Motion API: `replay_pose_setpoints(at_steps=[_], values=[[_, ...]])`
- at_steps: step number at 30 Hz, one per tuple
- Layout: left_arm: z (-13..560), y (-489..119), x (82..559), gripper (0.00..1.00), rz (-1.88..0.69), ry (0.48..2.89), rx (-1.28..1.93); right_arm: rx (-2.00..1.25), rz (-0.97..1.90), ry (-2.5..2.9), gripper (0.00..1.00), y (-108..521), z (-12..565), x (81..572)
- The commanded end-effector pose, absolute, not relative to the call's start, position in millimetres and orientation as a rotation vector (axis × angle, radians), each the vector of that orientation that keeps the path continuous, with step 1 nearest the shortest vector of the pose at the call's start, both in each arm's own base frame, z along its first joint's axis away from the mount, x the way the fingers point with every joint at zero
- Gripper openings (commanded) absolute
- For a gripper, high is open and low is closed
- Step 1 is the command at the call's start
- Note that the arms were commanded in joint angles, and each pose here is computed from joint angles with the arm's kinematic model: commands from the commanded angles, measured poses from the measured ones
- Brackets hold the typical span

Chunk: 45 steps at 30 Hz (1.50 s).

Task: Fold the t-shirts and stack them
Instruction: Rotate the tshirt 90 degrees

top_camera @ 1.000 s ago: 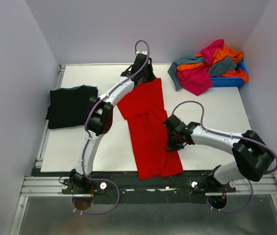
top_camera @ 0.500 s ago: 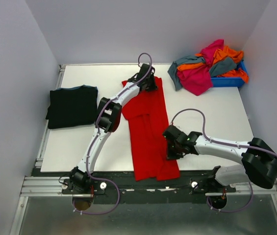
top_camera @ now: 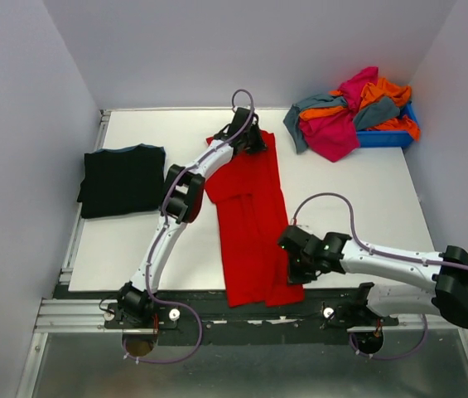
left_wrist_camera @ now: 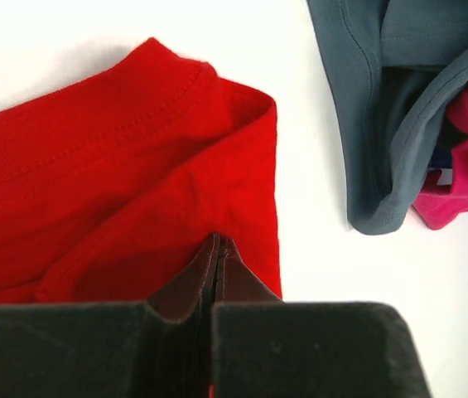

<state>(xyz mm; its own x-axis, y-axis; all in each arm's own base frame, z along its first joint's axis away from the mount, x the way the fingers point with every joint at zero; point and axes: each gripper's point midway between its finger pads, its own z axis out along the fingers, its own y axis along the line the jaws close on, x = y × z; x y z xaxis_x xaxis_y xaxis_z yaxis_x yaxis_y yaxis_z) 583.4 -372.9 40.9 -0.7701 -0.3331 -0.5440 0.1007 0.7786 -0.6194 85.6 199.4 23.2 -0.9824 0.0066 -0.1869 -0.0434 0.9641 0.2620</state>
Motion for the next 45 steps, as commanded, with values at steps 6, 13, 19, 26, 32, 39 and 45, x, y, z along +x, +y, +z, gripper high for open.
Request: replay_pose_setpoints(at_steps=[6, 13, 19, 26, 32, 39, 45], values=[[152.3, -358.3, 563.0, 0.09, -0.878, 2.176, -0.028, 0.019, 0.233, 2.742, 0.01, 199.2, 79.2, 169.6], [207.1, -312.9, 510.6, 0.20, -0.766, 2.135, -0.005, 0.093, 0.319, 2.615, 0.01, 193.6, 119.4, 260.9], [153.8, -270.0, 433.4, 0.00, -0.705, 2.306, -0.155, 0.116, 0.292, 2.608, 0.01, 204.7, 123.6, 316.1], [105.3, -239.7, 382.5, 0.00, -0.612, 2.381, -0.272, 0.142, 0.309, 2.636, 0.01, 220.7, 100.2, 351.8], [65.7, -225.9, 386.1, 0.00, -0.471, 2.449, -0.323, 0.149, 0.302, 2.682, 0.01, 229.7, 74.8, 373.4], [39.0, -227.0, 387.4, 0.00, -0.442, 2.495, -0.349, 0.194, 0.258, 2.753, 0.01, 224.9, 38.5, 380.0], [17.7, -222.6, 396.4, 0.00, -0.399, 2.536, -0.366, 0.266, 0.251, 2.803, 0.01, 220.6, 13.1, 387.5]])
